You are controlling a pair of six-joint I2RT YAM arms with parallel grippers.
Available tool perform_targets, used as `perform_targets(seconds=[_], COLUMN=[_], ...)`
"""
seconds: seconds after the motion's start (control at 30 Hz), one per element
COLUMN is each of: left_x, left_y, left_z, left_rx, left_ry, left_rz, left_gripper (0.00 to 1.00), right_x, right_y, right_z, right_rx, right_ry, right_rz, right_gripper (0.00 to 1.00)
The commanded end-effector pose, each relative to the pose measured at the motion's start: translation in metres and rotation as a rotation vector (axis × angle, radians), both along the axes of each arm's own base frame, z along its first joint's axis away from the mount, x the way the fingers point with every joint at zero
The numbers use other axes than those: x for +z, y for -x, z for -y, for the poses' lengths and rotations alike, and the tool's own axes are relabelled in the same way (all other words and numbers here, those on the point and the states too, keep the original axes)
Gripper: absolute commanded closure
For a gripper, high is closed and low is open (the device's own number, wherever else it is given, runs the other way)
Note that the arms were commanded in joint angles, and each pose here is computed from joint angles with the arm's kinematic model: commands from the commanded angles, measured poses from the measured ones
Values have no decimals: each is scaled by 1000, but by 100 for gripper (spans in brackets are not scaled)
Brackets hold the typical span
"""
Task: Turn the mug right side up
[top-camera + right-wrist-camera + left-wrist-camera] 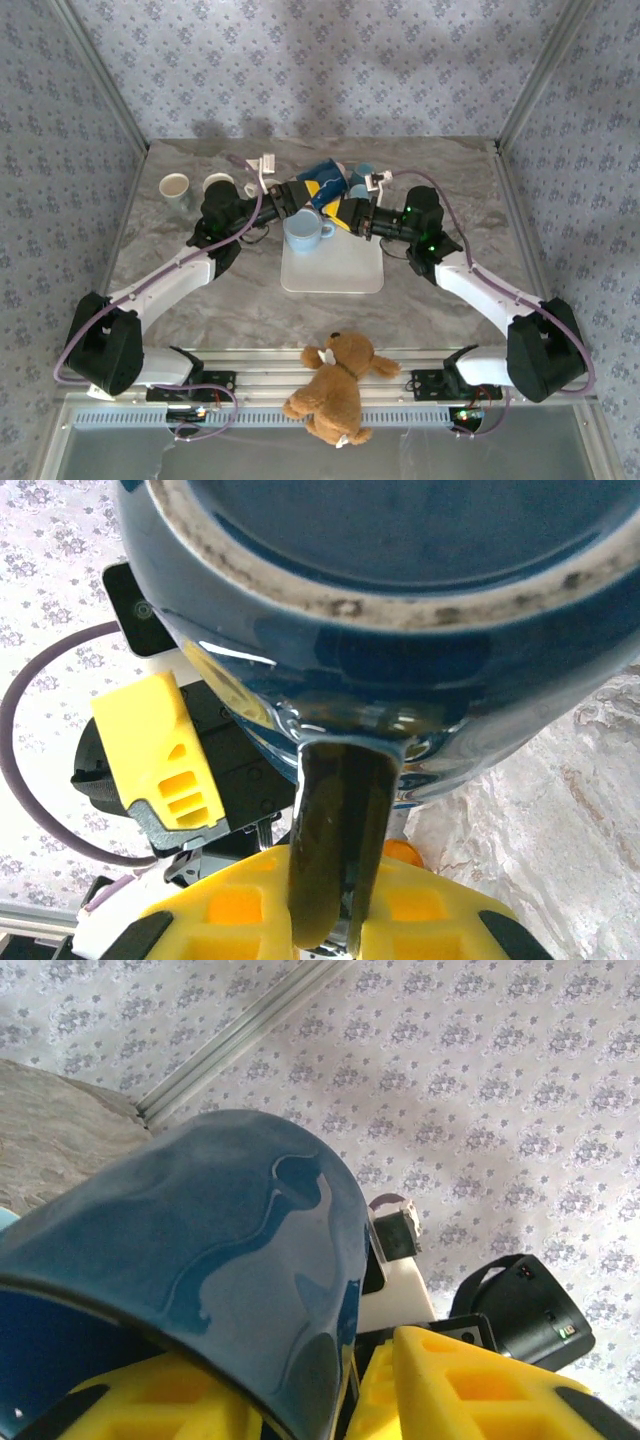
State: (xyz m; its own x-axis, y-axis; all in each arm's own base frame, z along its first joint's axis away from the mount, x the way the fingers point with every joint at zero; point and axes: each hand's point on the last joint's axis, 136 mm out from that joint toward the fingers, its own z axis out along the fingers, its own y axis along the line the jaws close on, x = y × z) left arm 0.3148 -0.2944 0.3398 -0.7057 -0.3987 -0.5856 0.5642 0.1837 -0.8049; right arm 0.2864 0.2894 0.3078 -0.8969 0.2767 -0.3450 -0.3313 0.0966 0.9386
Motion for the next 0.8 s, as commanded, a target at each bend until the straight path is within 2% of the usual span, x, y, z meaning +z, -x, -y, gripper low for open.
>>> perform_targets(seconds=[0.0,0.1,0.17,0.2,0.27,0.33,0.37,0.43,0.63,0.77], left_x=[24,24,23,23,21,21,23,25,29,28], left_y=[3,3,3,3,2,1,1,0,-3,-3], left_z=[-5,-8,-8,-8,-9,-9,-10,-10,-13,-16], left_rx=[29,48,54,56,63,65,67,71,74,67], left_ry=[26,30,28,27,23,23,23,21,12,-5], left_rz=[84,90,95,95,98,108,113,126,143,138], left_gripper=[65,68,75,80,90,97,99,100,100,100], right_x=[41,38,36,35,32,30,30,27,16,1], right_y=[5,6,5,5,3,1,0,-2,-7,-13], right_z=[-3,-4,-3,-4,-2,2,4,11,36,60], right_rx=[20,23,21,21,9,-14,-26,-52,-127,-204], right_ry=[-69,-66,-66,-65,-59,-51,-45,-19,67,180], right_rz=[153,150,144,142,130,126,126,131,116,103], right_gripper=[100,100,100,96,72,32,16,0,0,0])
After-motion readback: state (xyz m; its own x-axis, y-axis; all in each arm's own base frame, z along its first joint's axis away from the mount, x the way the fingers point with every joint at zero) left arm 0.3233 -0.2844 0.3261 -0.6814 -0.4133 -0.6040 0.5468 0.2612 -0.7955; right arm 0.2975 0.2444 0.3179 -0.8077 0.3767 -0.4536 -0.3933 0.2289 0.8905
